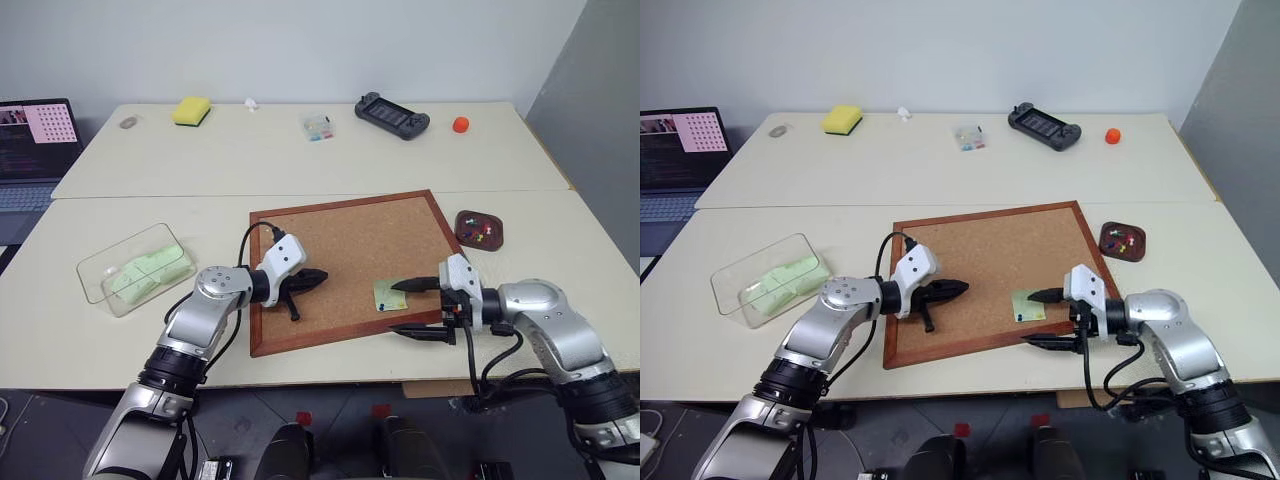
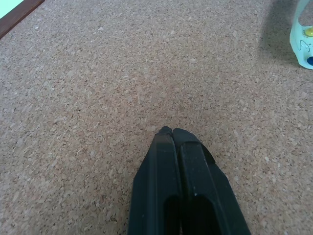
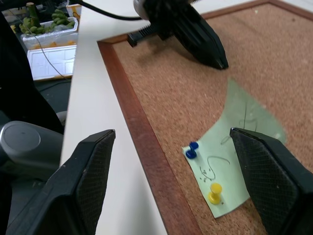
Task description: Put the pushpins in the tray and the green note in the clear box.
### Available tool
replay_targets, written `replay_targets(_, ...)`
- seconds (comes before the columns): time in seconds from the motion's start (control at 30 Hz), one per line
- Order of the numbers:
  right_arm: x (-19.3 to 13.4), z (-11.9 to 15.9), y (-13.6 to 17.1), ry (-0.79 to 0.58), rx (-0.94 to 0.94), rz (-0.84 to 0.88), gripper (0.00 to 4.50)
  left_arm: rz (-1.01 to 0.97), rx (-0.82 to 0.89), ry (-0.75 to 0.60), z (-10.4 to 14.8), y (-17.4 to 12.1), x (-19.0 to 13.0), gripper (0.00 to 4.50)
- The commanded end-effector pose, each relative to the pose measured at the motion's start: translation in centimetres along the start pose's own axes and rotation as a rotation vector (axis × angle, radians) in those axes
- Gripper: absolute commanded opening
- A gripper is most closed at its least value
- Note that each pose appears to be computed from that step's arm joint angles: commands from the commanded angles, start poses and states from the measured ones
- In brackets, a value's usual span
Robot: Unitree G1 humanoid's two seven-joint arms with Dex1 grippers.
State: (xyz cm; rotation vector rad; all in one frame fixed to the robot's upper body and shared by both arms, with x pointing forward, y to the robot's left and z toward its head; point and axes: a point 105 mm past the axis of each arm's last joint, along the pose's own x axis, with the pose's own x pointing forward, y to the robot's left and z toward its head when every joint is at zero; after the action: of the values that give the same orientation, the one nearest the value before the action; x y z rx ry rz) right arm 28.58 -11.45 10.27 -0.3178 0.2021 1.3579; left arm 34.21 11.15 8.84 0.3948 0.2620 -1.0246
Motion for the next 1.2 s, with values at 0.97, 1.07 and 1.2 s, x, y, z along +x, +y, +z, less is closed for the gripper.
replay_targets(0.97, -0.1, -1.2, -2.8, 0.002, -0.008, -0.088, 0.03, -0.017, -0.032, 0.085, -2.3, -0.9, 0.3, 0.0)
replay_targets(1.07, -0.3, -0.4, -3.0, -0.016, -0.013, -0.093, 0.03, -0.019, -0.031, 0.086, -2.3, -1.0, 0.3, 0.0)
replay_targets(1.2, -0.5, 2.2, -2.7, -0.104, 0.006, -0.083, 0.03, -0.022, -0.031, 0.089, -2.5, -1.1, 0.3, 0.0)
